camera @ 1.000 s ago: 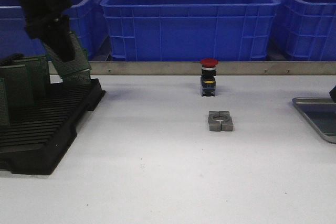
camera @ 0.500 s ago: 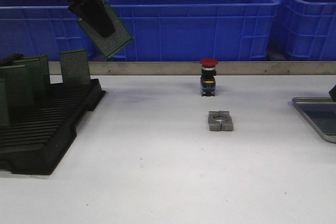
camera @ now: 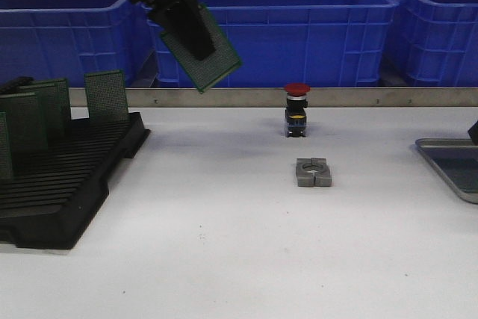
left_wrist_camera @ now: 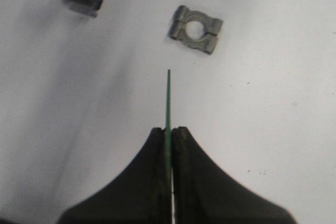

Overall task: Place circuit board on tray
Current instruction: 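Lift the second board out of the rack toward the table center with the left gripper, then reach the right gripper to the held board and close on its edge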

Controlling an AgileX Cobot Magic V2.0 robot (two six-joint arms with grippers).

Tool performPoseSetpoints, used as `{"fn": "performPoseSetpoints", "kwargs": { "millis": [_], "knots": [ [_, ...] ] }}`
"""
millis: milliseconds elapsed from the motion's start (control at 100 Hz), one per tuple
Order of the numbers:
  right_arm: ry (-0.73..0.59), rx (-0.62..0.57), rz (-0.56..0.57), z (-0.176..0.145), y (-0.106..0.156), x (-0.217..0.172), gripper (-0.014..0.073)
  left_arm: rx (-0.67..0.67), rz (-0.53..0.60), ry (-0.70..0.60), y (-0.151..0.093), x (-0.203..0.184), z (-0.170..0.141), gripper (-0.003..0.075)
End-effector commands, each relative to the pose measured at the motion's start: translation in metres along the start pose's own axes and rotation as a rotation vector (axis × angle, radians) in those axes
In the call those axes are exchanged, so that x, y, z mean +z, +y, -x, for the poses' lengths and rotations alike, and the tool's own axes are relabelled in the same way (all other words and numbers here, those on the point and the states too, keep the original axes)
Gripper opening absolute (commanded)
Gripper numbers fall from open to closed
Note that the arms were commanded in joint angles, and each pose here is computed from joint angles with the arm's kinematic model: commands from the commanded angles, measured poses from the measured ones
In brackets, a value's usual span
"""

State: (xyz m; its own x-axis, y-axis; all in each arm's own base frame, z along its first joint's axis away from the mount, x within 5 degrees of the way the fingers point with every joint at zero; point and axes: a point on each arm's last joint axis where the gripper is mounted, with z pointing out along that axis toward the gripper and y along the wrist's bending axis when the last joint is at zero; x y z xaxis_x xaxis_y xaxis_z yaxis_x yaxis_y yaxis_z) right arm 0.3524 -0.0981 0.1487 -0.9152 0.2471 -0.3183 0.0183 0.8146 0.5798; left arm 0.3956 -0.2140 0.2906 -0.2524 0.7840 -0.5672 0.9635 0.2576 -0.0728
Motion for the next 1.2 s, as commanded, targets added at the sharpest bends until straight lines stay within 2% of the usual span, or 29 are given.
{"fn": "performPoseSetpoints", "kwargs": {
  "millis": [0, 180, 330, 450, 530, 640, 740, 1040, 1190],
  "knots": [
    [-0.058, -0.025, 0.037, 0.010, 0.015, -0.017, 0.0549, 0.065, -0.032, -0.078, -0.033, -0.026, 0.030, -0.0018],
    [-0.058, -0.025, 0.038, 0.010, 0.015, -0.017, 0.0549, 0.125, -0.099, -0.095, -0.062, -0.012, 0.050, -0.0018],
    [-0.060, -0.020, 0.058, 0.011, 0.017, -0.017, 0.0549, 0.150, -0.119, -0.094, -0.073, -0.006, 0.056, -0.0018],
    [-0.071, -0.068, 0.136, 0.012, 0.025, -0.018, 0.0549, 0.150, -0.128, -0.101, -0.075, -0.006, 0.058, -0.0018],
    [-0.097, -0.122, 0.246, 0.013, 0.037, -0.020, 0.0549, 0.148, -0.132, -0.106, -0.075, -0.006, 0.058, -0.0018],
    [-0.137, -0.263, 0.395, 0.015, 0.061, -0.024, 0.0549, 0.146, -0.136, -0.111, -0.076, -0.006, 0.058, -0.0018],
    [-0.149, -0.441, 0.509, 0.011, 0.088, -0.028, 0.0549, 0.139, -0.148, -0.127, -0.077, -0.006, 0.060, -0.0018],
    [-0.201, -0.908, 0.557, 0.001, 0.151, -0.028, 0.0549, 0.135, -0.156, -0.137, -0.077, -0.007, 0.061, -0.0018],
    [-0.214, -1.052, 0.582, -0.005, 0.168, -0.024, 0.0548, 0.135, -0.156, -0.137, -0.077, -0.007, 0.061, -0.0018]
  ]
}}
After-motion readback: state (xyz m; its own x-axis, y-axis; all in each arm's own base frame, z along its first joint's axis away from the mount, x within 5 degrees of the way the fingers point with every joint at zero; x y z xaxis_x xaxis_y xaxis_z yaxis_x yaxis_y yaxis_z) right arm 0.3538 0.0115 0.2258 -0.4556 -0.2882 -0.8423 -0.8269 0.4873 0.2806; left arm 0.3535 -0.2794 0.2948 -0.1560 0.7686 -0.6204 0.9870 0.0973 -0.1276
